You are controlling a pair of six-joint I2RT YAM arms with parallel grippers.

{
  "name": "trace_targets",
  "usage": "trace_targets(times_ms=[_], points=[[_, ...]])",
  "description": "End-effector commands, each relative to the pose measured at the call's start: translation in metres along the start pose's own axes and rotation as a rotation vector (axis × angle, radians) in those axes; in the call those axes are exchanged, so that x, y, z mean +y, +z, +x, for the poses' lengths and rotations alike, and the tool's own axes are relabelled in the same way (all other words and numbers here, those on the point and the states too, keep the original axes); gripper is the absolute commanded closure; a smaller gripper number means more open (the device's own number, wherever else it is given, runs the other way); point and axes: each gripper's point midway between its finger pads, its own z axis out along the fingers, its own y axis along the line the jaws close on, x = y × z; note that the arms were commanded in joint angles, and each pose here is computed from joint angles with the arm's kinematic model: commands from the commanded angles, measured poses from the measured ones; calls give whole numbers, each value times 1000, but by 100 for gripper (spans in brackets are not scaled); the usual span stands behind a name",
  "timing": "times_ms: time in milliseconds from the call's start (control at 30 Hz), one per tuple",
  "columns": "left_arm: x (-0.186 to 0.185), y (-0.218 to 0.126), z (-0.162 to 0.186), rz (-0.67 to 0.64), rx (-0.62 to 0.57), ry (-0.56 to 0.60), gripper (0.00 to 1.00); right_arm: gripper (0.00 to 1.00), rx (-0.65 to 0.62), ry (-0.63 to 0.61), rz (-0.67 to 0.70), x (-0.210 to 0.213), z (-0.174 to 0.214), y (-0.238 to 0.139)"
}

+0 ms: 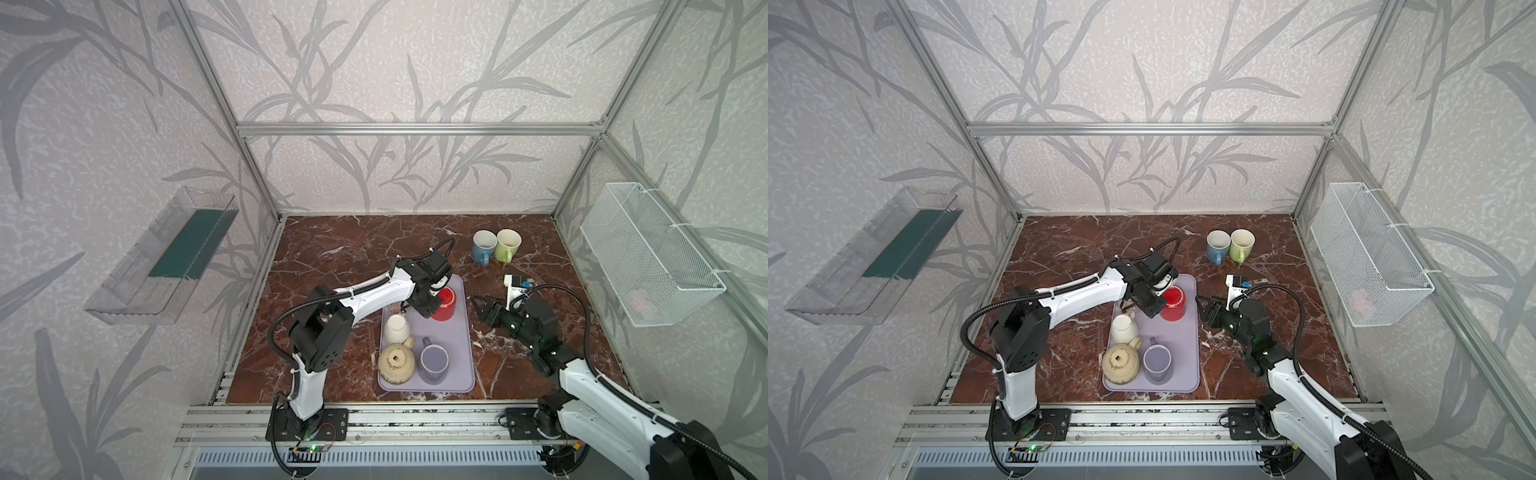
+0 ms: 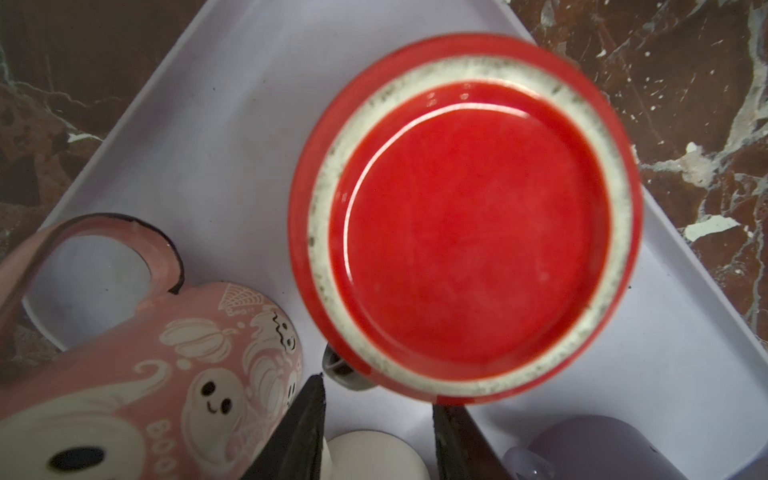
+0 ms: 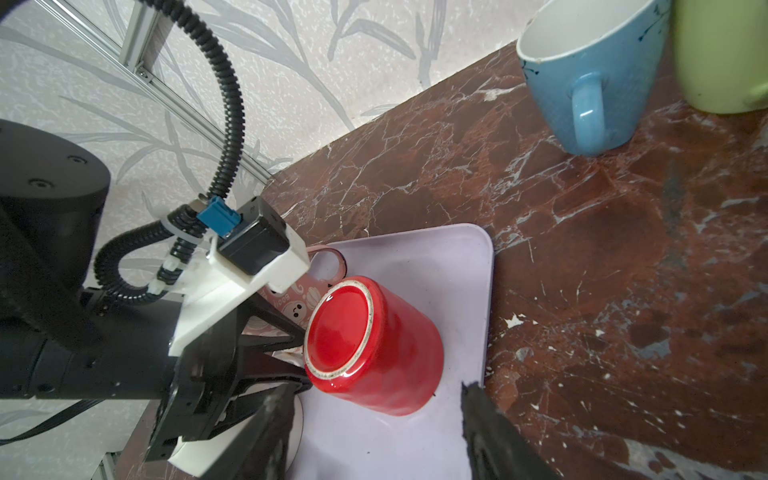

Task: Turn the mug right side up
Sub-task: 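Move the left gripper over the red mug while the right gripper draws back, then lower the left gripper onto the red mug's base and close it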

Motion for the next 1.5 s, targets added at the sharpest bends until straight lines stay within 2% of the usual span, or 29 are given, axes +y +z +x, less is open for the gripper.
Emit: trace_targets(times_ms=[0, 700, 800, 1000, 1167, 1267, 1467], points=[[-1, -1, -5, -3, -1, 31, 58, 36, -23, 4, -2, -1, -4, 1], [-12, 11, -25, 39, -24, 35, 52, 36, -7, 4, 1, -2, -1, 4], [-16, 12, -28, 49, -30, 38, 54, 36, -5, 0, 4, -2, -2, 4], [-23, 16, -31, 62, -29, 38, 69, 36, -7, -3, 3, -1, -3, 3], [-27, 18, -30, 63, -26, 42, 74, 36, -10, -6, 6, -1, -5, 2], [-27, 20, -30, 61, -24, 43, 74, 36, -10, -8, 6, -1, -5, 2], [-28, 24, -32, 52, -24, 38, 66, 36, -11, -10, 7, -1, -5, 1]])
